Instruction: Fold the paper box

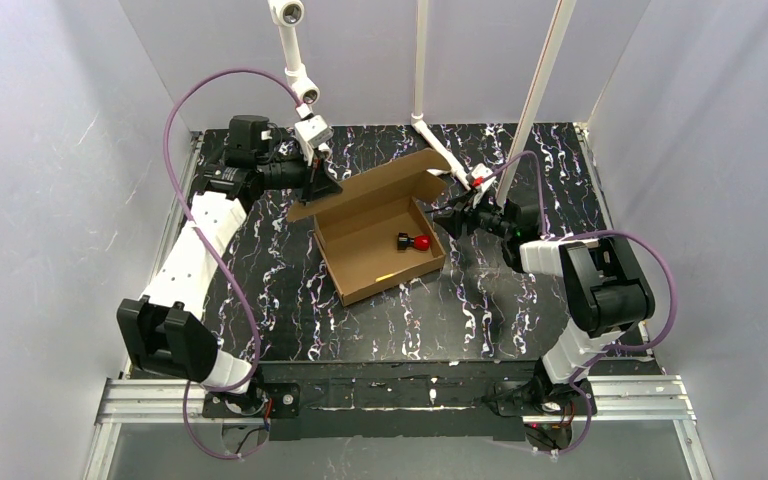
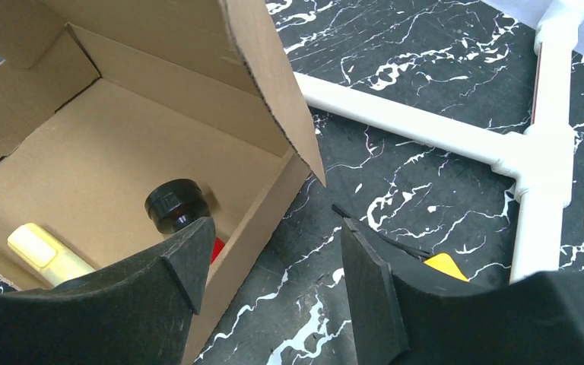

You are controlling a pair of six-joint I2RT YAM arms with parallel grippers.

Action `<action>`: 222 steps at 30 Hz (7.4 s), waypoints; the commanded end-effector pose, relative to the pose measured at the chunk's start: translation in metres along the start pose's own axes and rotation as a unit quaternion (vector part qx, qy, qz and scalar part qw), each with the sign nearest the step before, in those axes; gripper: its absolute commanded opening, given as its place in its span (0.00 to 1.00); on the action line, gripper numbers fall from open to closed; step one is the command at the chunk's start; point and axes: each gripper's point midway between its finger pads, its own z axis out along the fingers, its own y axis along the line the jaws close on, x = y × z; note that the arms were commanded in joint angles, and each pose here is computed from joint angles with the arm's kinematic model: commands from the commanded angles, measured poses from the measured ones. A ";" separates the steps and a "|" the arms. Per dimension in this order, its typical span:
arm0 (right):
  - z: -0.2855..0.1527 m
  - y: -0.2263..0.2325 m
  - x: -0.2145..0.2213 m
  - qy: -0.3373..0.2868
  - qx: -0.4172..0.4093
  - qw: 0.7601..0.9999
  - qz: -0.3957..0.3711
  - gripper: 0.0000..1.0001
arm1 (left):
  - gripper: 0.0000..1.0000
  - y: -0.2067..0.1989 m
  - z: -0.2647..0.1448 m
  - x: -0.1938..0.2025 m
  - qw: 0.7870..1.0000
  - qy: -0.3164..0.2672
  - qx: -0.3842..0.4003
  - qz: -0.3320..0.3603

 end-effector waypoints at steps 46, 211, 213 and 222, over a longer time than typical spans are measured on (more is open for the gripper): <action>0.050 0.007 -0.062 -0.119 -0.062 0.989 -0.068 0.01 | 0.00 0.001 -0.018 -0.007 0.999 -0.017 -0.044 -0.003; -0.046 0.129 0.067 0.358 -0.160 0.920 -0.012 0.18 | 0.39 -0.064 -0.017 0.257 0.832 0.193 -0.330 -0.402; -0.047 0.131 0.063 0.358 -0.169 0.918 -0.015 0.20 | 0.39 -0.062 -0.013 0.263 0.826 0.205 -0.332 -0.406; -0.061 0.134 -0.011 0.260 -0.213 0.940 -0.062 0.31 | 0.39 -0.064 -0.001 0.261 0.829 0.194 -0.312 -0.422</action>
